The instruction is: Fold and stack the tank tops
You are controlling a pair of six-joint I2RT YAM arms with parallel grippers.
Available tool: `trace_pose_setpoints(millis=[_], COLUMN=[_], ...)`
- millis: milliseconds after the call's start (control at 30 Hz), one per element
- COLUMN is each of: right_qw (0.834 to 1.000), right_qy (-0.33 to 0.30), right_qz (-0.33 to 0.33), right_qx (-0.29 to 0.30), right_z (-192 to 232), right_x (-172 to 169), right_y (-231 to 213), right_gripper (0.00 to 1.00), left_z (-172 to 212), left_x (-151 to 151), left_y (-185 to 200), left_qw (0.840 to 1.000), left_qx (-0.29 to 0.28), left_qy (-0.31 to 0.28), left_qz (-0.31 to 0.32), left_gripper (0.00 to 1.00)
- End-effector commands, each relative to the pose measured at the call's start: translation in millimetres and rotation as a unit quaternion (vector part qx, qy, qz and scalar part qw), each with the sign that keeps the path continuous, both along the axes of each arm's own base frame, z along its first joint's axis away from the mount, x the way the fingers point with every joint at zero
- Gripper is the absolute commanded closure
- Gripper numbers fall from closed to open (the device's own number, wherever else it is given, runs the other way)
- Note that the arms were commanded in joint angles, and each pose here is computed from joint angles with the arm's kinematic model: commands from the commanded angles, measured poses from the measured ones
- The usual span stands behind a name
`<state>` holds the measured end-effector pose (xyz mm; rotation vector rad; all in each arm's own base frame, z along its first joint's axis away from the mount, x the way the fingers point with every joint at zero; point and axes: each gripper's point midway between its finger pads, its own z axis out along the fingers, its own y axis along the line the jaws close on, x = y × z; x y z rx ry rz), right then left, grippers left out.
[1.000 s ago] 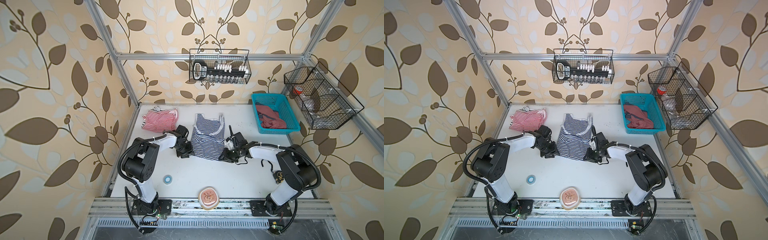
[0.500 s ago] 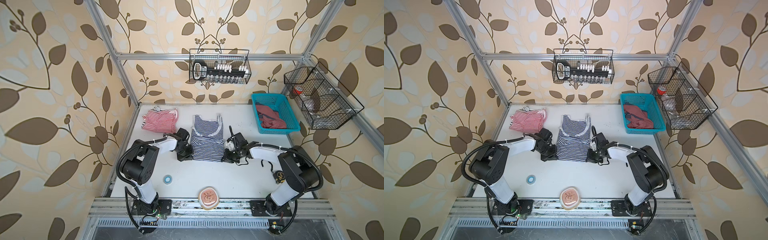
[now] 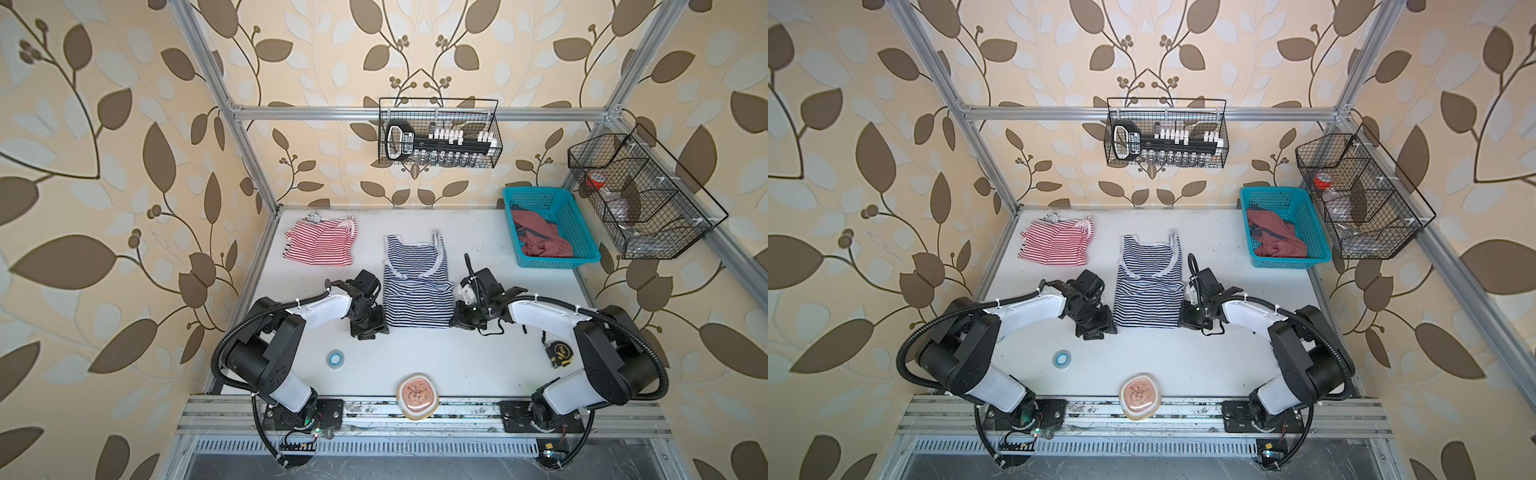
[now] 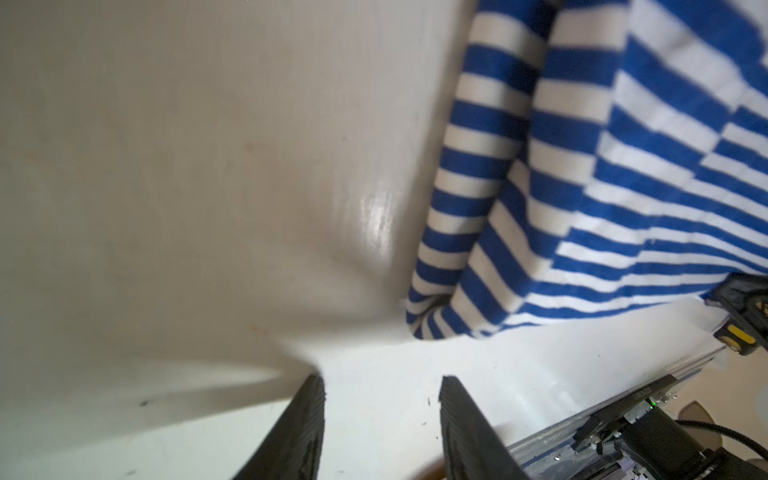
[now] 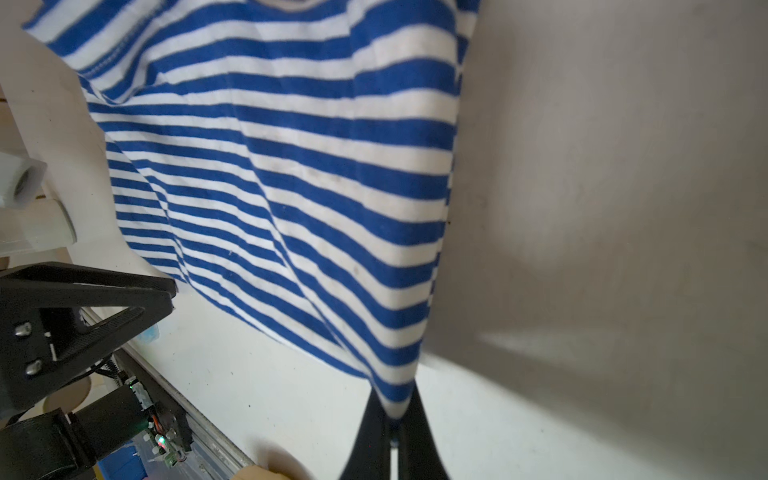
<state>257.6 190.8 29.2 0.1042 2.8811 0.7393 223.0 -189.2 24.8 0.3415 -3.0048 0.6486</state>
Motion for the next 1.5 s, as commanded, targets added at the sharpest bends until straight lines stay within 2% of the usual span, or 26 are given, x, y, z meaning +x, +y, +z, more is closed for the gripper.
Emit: trace_pose_setpoints(millis=[0, 233, 500, 700, 800, 933, 1000, 1067, 1333, 1467], right_qw=[1.000, 1.000, 1.000, 1.000, 1.000, 1.000, 1.000, 1.000, 1.000, 1.000], right_qy=[0.010, 0.016, 0.012, 0.015, 0.014, 0.014, 0.013, 0.013, -0.001, -0.017], right_qz=[0.009, 0.011, 0.011, 0.009, 0.008, 0.005, 0.003, 0.002, 0.005, 0.016], right_qx=[-0.013, -0.015, -0.012, -0.011, -0.010, -0.010, -0.010, -0.010, -0.013, -0.019], right_z=[-5.8, -9.8, -7.8, -10.3, -9.7, -9.5, -9.1, -9.2, 2.4, 14.8], right_x=[-10.0, -10.9, -9.8, -10.6, -10.7, -11.8, -11.5, -11.8, -17.0, -25.8], right_y=[-5.2, -4.8, -4.3, -4.5, -4.6, -6.5, -7.9, -9.0, -12.8, -10.1], right_gripper=[1.00, 1.00, 1.00, 1.00, 1.00, 1.00, 1.00, 1.00, 1.00, 1.00], left_z=[-1.2, 13.9, 11.6, -1.7, -12.9, -25.6, -28.4, -28.0, -10.3, -3.0], left_x=[3.9, 27.2, 40.3, 41.3, 35.5, 25.3, 21.6, 18.9, 4.1, -13.3], left_y=[9.3, 6.2, -5.2, -7.4, -3.9, 0.3, 2.0, 4.0, 13.5, 9.5], left_qw=[0.999, 0.997, 0.996, 0.997, 0.997, 0.998, 0.998, 0.997, 0.998, 0.998], left_qx=[0.024, 0.025, -0.001, 0.006, 0.019, 0.029, 0.030, 0.032, 0.033, 0.024], left_qy=[-0.010, -0.048, -0.052, -0.035, -0.019, 0.001, 0.005, 0.006, -0.006, -0.003], left_qz=[0.029, 0.051, 0.076, 0.069, 0.066, 0.064, 0.063, 0.064, 0.060, 0.056], left_gripper=[0.53, 0.50, 0.50, 0.51, 0.63, 0.88, 0.96, 1.00, 1.00, 1.00])
